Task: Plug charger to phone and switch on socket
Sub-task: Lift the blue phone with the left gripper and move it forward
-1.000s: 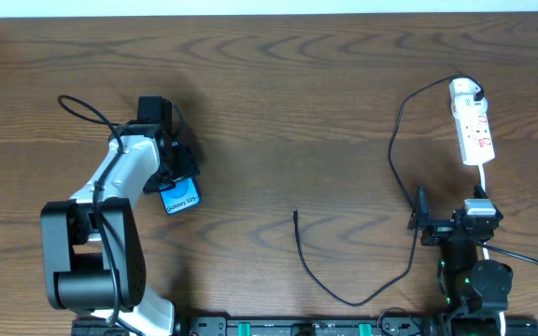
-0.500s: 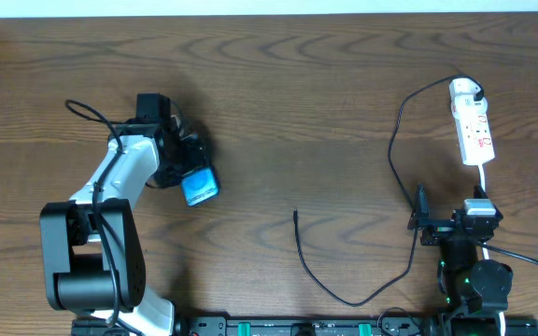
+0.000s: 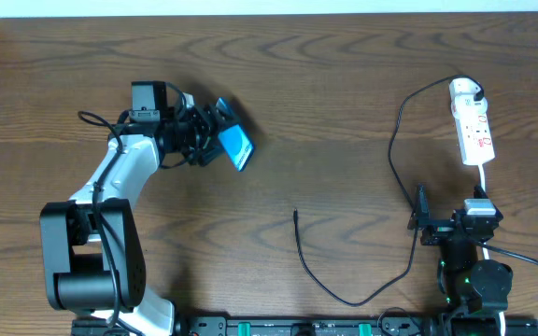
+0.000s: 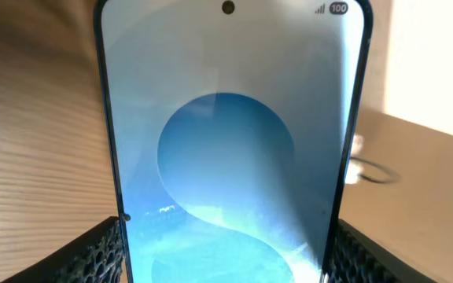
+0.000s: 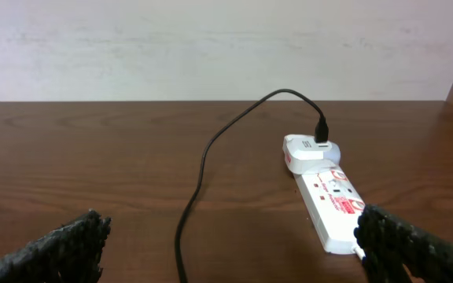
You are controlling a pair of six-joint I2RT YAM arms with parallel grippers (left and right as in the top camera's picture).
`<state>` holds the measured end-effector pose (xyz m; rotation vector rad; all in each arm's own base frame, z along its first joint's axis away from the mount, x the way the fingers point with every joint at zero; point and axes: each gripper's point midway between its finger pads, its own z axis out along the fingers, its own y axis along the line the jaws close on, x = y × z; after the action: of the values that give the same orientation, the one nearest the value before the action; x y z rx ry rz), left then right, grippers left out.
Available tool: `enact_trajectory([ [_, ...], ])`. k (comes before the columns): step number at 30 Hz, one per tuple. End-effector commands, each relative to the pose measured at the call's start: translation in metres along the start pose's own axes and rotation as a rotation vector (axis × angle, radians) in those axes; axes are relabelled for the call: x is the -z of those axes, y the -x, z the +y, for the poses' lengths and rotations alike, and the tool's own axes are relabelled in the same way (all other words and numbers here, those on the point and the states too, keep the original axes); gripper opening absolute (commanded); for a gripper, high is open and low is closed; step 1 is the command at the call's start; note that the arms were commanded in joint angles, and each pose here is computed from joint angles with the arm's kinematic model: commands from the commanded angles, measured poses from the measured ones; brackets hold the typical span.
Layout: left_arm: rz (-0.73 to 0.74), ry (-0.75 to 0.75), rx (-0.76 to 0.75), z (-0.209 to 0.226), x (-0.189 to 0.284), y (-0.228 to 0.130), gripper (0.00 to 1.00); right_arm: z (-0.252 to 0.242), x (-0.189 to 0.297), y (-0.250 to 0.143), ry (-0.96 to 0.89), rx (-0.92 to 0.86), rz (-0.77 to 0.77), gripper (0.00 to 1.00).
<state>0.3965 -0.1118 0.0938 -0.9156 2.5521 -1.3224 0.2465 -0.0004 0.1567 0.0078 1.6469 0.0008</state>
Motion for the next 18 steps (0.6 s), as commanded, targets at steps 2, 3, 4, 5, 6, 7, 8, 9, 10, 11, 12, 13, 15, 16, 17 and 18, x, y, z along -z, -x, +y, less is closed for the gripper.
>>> enact_trajectory([
  [2,0.158,-0.227,0.153,-0.062,0.017,-0.018,0.13,0.000,0.000,0.000,-0.001,0.015,-0.001,0.99],
  [3,0.173,-0.249,0.158,-0.068,0.019,-0.019,0.13,0.000,0.000,0.000,-0.001,0.015,-0.001,0.99],
  [4,0.199,-0.278,0.169,-0.075,0.022,-0.021,0.13,0.000,0.000,0.000,-0.001,0.015,-0.001,0.99],
  [5,0.222,-0.301,0.183,-0.082,0.024,-0.023,0.13,0.000,0.000,0.000,-0.001,0.015,-0.001,0.99],
  [6,0.240,-0.315,0.204,-0.086,0.026,-0.024,0.13,0.000,0.000,0.000,-0.001,0.015,-0.001,0.99],
  [7,0.259,-0.324,0.228,-0.090,0.027,-0.026,0.13,0.000,0.000,0.000,-0.001,0.015,-0.001,0.99],
  [8,0.288,-0.339,0.273,-0.096,0.030,-0.028,0.13,0.000,0.000,0.000,-0.001,0.015,-0.001,0.99],
  [9,0.297,-0.346,0.286,-0.099,0.031,-0.028,0.13,0.000,0.000,0.000,-0.001,0.015,-0.001,0.99],
  [10,0.311,-0.358,0.294,-0.103,0.033,-0.029,0.13,0.000,0.000,0.000,-0.001,0.015,-0.001,0.99],
  [11,0.320,-0.368,0.296,-0.106,0.035,-0.029,0.13,0.000,0.000,0.000,-0.001,0.015,-0.001,0.99],
  [12,0.333,-0.380,0.294,-0.110,0.037,-0.030,0.13,0.000,0.000,0.000,-0.001,0.015,-0.001,0.99],
  [13,0.344,-0.390,0.292,-0.113,0.039,-0.031,0.14,0.000,0.000,0.000,-0.001,0.015,-0.001,0.99],
  [15,0.367,-0.409,0.289,-0.121,0.043,-0.033,0.13,0.000,0.000,0.000,-0.001,0.015,-0.001,0.99],
  [16,0.371,-0.413,0.290,-0.122,0.044,-0.033,0.13,0.000,0.000,0.000,-0.001,0.015,-0.001,0.99],
  [17,0.374,-0.418,0.286,-0.124,0.045,-0.033,0.13,0.000,0.000,0.000,-0.001,0.015,-0.001,0.99],
  [18,0.377,-0.418,0.290,-0.124,0.045,-0.034,0.13,0.000,0.000,0.000,-0.001,0.015,-0.001,0.99],
])
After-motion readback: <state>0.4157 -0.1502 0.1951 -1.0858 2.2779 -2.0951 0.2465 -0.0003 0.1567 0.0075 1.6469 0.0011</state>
